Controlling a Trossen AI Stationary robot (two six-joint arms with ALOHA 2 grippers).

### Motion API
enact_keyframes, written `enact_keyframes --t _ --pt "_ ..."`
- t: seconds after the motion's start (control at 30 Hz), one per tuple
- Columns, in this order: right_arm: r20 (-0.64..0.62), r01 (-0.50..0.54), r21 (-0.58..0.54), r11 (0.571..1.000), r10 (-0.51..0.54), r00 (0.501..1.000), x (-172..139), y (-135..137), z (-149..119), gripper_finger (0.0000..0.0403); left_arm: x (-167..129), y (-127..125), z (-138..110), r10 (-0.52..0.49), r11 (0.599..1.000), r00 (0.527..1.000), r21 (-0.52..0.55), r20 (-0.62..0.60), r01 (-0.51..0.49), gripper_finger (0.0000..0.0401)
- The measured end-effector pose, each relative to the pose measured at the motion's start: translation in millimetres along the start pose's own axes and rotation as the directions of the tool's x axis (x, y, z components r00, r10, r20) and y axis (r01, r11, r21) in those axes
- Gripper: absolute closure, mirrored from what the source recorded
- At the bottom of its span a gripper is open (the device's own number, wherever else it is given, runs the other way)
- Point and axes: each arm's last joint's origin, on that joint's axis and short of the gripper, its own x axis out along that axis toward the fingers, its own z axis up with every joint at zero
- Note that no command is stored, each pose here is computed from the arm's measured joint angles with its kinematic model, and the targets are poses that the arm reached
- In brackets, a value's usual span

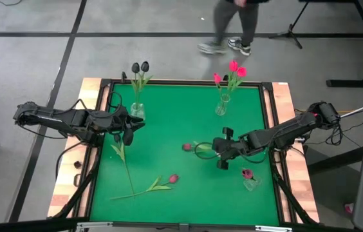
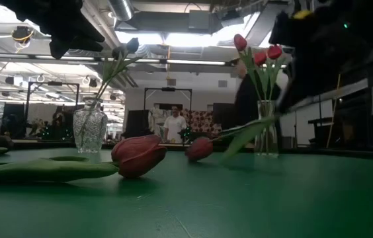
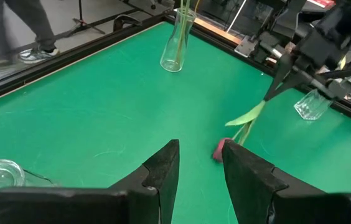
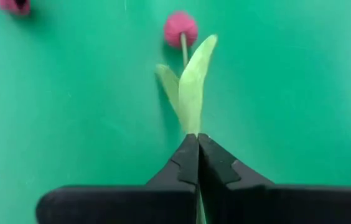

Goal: Sort flowers into vase by color
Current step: Put the right red flower into the bottom transparent vase

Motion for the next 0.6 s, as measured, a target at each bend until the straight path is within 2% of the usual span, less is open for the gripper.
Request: enact_keyframes --t 0.17,0.27,0.43,0.6 --pt "0.012 -0.024 0.03 0.999 0.024 1.0 -8 -2 1 0.0398 0 0 0 0.0 1.0 1.0 0.0 0.0 0.0 0.0282" --pt "-0.013 -0.07 0.044 0.997 0.071 0.997 -7 -1 0 0.0372 0 0 0 0.0 1.0 1.0 0.0 0.001 0.0 0.0282" --pt "-0.042 -0.076 0.105 0.992 0.081 0.996 3 -7 3 0.0281 0 0 0 0.017 1.0 1.0 -0.001 0.012 -0.017 0.0282" --pt "-0.029 -0.032 0.093 0.995 0.035 0.999 29 -19 10 0.0188 0 1 1 0.029 1.0 0.999 -0.003 0.022 -0.029 0.0282"
